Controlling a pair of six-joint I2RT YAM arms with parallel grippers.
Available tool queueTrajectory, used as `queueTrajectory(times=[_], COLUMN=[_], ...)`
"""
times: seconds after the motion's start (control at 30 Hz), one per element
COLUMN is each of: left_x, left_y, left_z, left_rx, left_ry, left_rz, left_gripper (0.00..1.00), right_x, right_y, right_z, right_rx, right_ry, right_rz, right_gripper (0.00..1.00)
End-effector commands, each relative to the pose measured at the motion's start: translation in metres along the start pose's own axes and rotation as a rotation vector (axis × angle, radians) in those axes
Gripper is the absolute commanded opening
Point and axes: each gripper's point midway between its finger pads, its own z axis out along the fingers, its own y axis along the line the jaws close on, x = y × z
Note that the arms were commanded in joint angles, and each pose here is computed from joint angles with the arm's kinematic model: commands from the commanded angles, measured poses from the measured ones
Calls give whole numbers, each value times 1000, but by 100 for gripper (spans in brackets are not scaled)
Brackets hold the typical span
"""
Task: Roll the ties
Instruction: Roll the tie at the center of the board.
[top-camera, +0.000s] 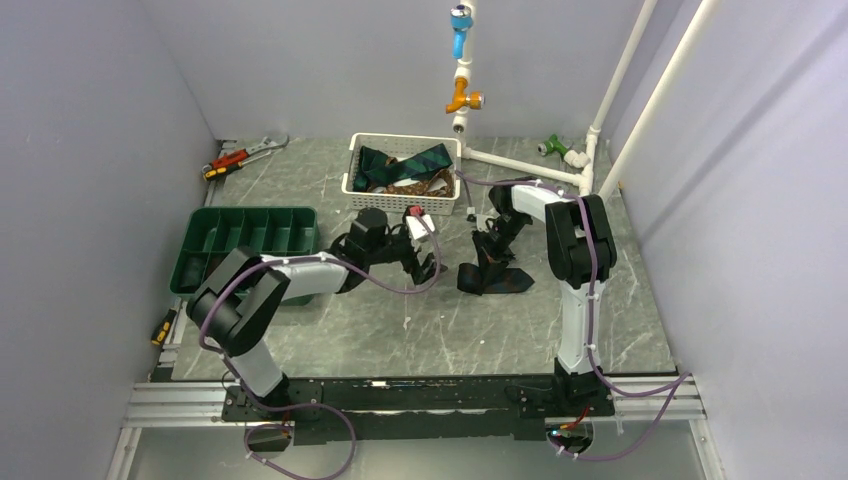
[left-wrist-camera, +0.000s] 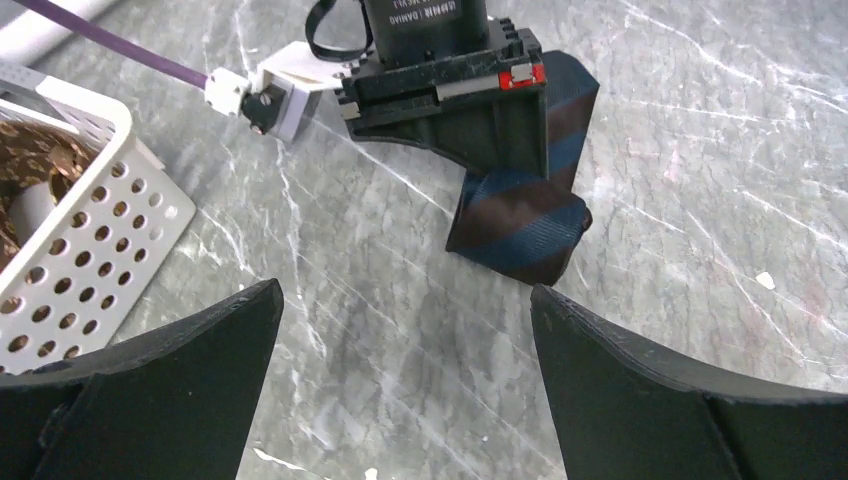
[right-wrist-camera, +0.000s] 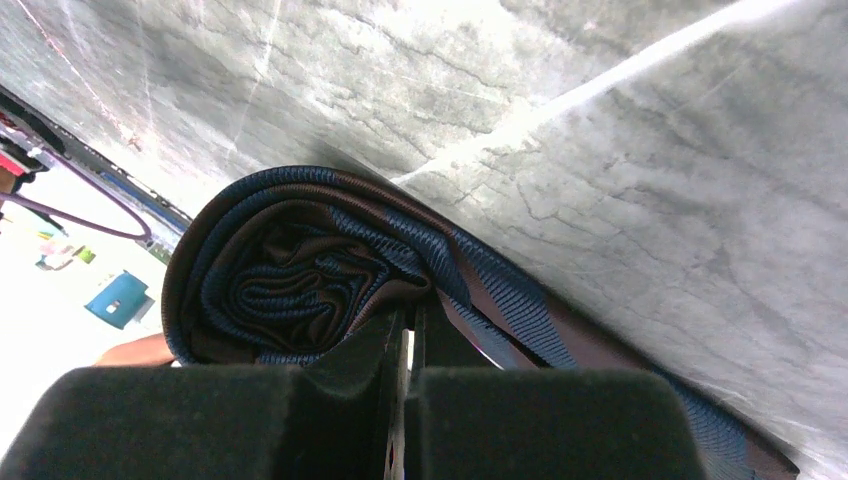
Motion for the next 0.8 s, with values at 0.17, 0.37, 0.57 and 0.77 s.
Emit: queueTrajectory(times=[0.17, 0.37, 0.57, 0.77], left_x=[10, 11, 20, 40], left_y=[-27, -34, -38, -41], left_z=[17, 40, 51, 51], left_rx=[135, 190, 200, 202], left_ry=[-130, -165, -169, -126], left_rz=[106, 156, 161, 170], left_gripper=[99, 97, 91, 77], right_x=[-49, -60, -65, -67], right_y=[-20, -3, 6, 7], right_z=[45, 53, 60, 64], right_rx=[81, 25, 8, 1], right_ry=[-115, -128, -123, -118], right_rz=[-153, -147, -168, -174], right_gripper=[0, 0, 0, 0])
